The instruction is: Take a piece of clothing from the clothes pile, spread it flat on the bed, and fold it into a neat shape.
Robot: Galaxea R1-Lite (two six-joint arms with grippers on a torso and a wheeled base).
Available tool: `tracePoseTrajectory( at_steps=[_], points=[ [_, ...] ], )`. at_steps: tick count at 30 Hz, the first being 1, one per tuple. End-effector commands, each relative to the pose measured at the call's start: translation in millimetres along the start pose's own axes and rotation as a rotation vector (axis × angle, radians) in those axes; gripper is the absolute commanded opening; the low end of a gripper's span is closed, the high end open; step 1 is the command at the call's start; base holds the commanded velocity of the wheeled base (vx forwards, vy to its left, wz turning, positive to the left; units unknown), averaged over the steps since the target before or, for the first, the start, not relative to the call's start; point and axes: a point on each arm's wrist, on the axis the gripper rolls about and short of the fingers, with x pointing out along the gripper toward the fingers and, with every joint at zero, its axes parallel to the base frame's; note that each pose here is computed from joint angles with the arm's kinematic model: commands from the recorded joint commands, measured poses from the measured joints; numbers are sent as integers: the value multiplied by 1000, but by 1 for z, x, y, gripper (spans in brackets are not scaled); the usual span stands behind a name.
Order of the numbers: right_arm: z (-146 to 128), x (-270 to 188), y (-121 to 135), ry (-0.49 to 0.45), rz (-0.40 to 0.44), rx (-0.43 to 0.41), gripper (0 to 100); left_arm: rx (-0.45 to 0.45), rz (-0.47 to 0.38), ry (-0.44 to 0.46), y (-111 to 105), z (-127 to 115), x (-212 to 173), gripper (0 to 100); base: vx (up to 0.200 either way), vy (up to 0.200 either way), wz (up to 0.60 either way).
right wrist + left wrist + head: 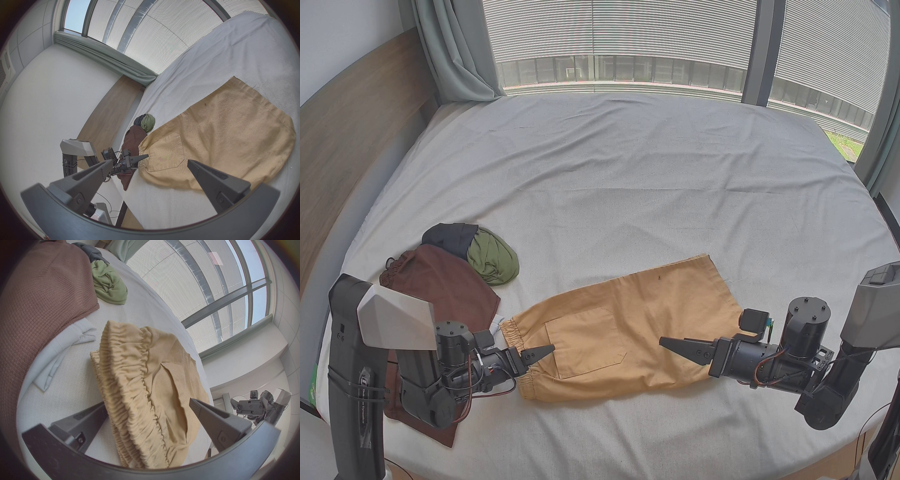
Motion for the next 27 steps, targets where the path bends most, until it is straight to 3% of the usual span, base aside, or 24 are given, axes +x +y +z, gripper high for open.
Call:
tracePoseTrajectory(
  at_steps=[1,2,3,16,27],
  points=[
    [0,0,0,0,1,0,100,3,-3,-1,0,0,1,100,0,0,0],
    [0,0,0,0,1,0,100,2,-2,0,0,-1,1,100,0,0,0],
    [0,0,0,0,1,0,100,2,-2,0,0,-1,1,0,0,0,0],
    [0,1,-1,-1,-1,0,100,2,-53,17,0,4,-2,0,0,0,0],
    [1,0,-2,-3,-6,2,100,25,-96,-21,-7,23,-14,0,0,0,0]
  ],
)
